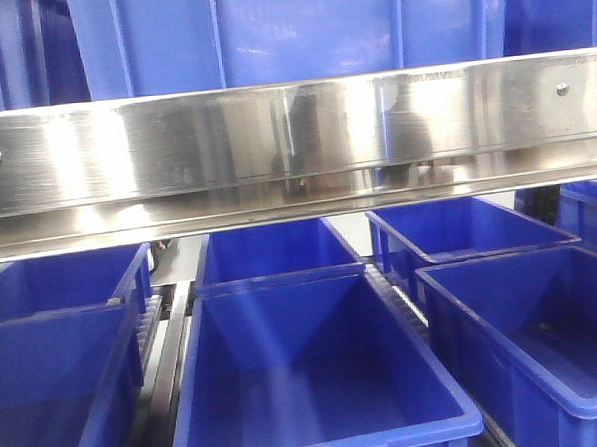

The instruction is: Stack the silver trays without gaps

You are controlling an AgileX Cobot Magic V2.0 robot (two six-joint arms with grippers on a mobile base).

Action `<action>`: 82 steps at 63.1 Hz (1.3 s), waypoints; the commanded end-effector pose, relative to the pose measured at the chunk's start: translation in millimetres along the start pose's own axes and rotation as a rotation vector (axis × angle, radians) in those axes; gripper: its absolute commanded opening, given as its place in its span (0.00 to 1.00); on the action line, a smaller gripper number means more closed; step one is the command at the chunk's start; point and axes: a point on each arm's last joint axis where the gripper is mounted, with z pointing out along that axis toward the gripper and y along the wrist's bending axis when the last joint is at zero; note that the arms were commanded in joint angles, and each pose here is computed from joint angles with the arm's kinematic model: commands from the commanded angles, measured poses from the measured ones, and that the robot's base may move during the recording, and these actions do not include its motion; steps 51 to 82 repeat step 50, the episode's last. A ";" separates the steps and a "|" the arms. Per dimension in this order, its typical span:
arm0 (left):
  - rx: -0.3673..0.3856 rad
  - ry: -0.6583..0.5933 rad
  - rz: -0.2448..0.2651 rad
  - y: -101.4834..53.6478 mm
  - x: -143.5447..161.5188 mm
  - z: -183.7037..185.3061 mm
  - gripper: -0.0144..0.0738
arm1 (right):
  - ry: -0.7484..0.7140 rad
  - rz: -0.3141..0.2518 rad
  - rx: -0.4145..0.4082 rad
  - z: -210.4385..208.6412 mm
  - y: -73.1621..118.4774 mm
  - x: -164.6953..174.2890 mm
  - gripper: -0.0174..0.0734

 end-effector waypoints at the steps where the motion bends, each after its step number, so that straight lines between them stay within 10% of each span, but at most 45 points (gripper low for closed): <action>1: 0.006 -0.016 -0.005 -0.3 -2.0 -0.2 0.16 | -0.029 -0.006 0.001 -0.4 -0.1 -2.5 0.11; 82: 0.006 -0.016 -0.005 -0.3 -2.0 -0.2 0.16 | -0.029 -0.006 0.001 -0.4 -0.1 -2.5 0.11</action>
